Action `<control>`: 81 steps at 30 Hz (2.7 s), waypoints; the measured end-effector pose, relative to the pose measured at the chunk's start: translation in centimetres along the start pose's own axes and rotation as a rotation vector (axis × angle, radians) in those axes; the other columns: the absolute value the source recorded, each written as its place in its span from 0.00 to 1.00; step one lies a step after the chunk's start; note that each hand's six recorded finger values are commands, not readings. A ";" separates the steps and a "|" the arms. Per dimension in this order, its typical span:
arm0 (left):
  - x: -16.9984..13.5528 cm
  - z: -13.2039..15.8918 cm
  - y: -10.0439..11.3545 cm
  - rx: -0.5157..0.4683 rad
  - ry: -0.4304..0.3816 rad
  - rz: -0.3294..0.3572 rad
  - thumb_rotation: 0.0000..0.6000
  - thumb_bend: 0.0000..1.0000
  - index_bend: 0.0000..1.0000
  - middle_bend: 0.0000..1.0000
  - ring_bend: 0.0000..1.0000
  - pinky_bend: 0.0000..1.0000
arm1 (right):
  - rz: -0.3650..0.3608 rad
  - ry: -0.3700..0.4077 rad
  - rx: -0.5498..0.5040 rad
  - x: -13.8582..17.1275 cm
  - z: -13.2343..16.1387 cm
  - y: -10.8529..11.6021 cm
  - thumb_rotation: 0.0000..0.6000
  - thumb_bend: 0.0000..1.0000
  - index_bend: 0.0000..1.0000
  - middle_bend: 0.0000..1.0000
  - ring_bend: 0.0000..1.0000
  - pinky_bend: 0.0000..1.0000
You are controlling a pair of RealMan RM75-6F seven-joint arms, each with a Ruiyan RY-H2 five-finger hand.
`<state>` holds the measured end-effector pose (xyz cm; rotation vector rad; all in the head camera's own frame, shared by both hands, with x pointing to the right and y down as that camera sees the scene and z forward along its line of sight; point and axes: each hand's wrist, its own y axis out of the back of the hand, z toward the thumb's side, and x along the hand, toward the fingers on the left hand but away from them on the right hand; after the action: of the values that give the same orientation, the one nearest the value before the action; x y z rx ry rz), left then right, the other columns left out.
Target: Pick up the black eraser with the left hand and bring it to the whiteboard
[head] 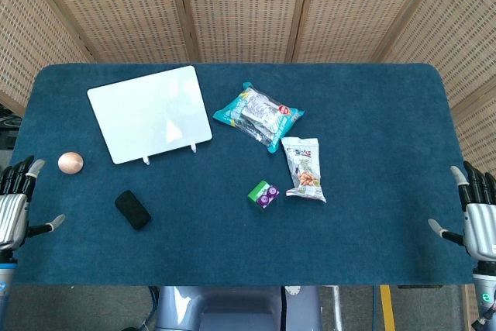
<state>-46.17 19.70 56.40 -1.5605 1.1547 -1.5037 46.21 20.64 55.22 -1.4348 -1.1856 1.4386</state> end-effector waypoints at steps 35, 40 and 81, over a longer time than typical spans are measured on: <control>5.1 6.8 -11.7 0.339 -0.704 -0.359 1.00 0.00 0.09 0.00 0.00 0.03 | 0.071 -0.012 0.007 -0.5 0.3 -1.6 1.00 0.00 0.00 0.00 0.00 0.00; 5.4 7.8 -12.7 0.373 -0.724 -0.388 1.00 0.00 0.12 0.00 0.00 0.03 | 0.068 -0.019 0.002 -0.6 0.1 -1.5 1.00 0.00 0.00 0.00 0.00 0.00; 14.4 16.8 -6.3 0.506 -0.712 0.167 1.00 0.12 0.60 0.45 0.36 0.42 | 0.081 -0.012 -0.033 -0.6 -0.1 -1.3 1.00 0.00 0.00 0.00 0.00 0.00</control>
<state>-29.52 7.11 66.01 -1.4111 0.4347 -0.8991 46.28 20.39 56.67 -1.5144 -1.1761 1.4904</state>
